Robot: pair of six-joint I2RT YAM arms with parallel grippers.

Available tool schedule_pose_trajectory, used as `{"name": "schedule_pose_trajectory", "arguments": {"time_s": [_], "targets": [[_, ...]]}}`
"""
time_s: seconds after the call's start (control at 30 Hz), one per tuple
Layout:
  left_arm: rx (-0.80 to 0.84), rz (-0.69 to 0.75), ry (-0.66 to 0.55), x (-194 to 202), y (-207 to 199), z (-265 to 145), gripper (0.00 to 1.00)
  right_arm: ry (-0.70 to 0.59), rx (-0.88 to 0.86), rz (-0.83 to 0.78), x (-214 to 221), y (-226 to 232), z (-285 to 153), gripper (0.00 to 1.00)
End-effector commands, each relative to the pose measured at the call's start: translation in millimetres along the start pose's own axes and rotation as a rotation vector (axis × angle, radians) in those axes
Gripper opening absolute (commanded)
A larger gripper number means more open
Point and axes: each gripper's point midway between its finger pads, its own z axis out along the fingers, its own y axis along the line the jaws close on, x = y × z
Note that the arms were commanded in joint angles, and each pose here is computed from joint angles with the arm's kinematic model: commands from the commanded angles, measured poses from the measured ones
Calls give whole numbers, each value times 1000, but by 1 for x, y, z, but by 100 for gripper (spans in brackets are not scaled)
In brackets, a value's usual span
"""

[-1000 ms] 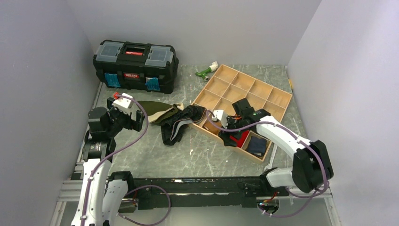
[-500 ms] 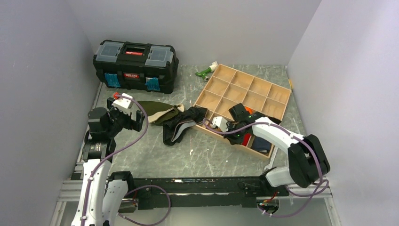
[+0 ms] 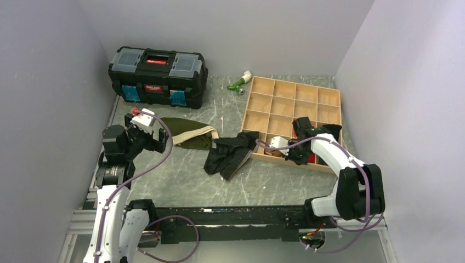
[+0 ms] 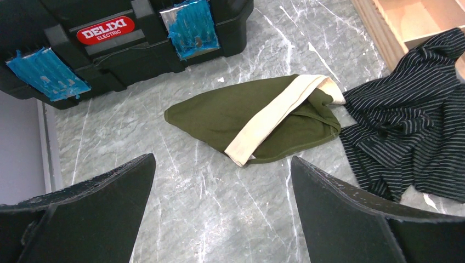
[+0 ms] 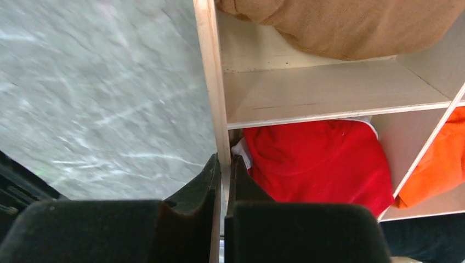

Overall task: Roll the underwear
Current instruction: Move the storage box to the center of the board.

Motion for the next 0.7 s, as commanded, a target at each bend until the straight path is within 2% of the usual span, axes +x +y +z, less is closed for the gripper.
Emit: {"name": "schedule_pose_trajectory", "arguments": {"time_s": [0.0,0.2,0.67], "targets": [[5,8,-29,-11,1,-2,99,58,138,1,23,-50,-26,0],[20,1,-11,-9,0,1,99,78,149,8,37,-58,-16,0],[64,-14,30,-3,-4,9,99,135,204,-150,38,-105,-23,0]]}}
